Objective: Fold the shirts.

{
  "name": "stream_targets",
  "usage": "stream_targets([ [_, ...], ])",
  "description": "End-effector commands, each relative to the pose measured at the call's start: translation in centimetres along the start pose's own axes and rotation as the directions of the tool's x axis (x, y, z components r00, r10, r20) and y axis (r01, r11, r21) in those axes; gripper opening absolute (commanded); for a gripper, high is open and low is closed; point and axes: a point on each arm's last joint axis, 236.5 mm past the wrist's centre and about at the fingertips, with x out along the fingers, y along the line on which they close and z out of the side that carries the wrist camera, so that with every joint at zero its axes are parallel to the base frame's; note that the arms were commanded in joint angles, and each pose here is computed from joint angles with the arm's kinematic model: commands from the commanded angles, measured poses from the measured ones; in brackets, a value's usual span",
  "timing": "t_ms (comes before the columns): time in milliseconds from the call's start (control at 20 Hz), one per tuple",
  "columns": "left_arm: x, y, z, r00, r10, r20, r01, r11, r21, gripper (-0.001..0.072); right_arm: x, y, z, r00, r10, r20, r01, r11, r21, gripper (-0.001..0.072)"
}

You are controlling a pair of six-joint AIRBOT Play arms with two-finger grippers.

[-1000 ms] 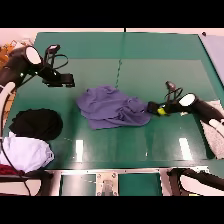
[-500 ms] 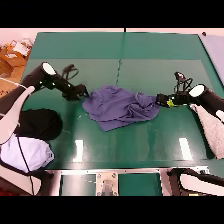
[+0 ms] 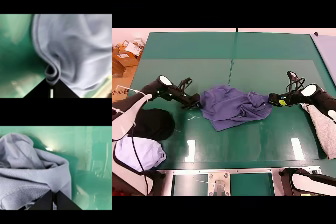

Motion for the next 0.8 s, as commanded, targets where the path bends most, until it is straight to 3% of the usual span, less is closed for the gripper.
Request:
stream_targets([
  [0, -1.0, -3.2, 0.2, 0.995, -0.103, 0.014, 0.103, 0.994, 0.03, 0.0017, -1.2, 0.6, 0.5, 1.0, 0.013, -0.008, -0.013, 1.0, -0.012, 0.0018],
  [150, -5.6, -6.6, -0.4, 0.997, -0.063, 0.052, 0.055, 0.99, 0.129, 0.0016, -6.7, 3.7, 4.5, 0.995, 0.058, 0.082, -0.051, 0.995, -0.083, 0.0018],
  [350, -17.1, -16.3, -0.7, 0.935, -0.108, 0.338, -0.013, 0.941, 0.339, 0.0017, -18.5, 9.1, 9.8, 0.943, 0.135, 0.305, -0.067, 0.973, -0.223, 0.0019],
  [500, -26.5, -23.1, -4.0, 0.82, -0.174, 0.546, -0.116, 0.883, 0.455, 0.0016, -28.0, 12.5, 10.2, 0.86, 0.193, 0.472, -0.043, 0.95, -0.31, 0.0019],
  [750, -39.7, -32.0, -11.8, 0.576, -0.32, 0.753, -0.351, 0.735, 0.581, 0.0017, -40.2, 15.8, 5.3, 0.689, 0.279, 0.669, 0.011, 0.919, -0.394, 0.002],
])
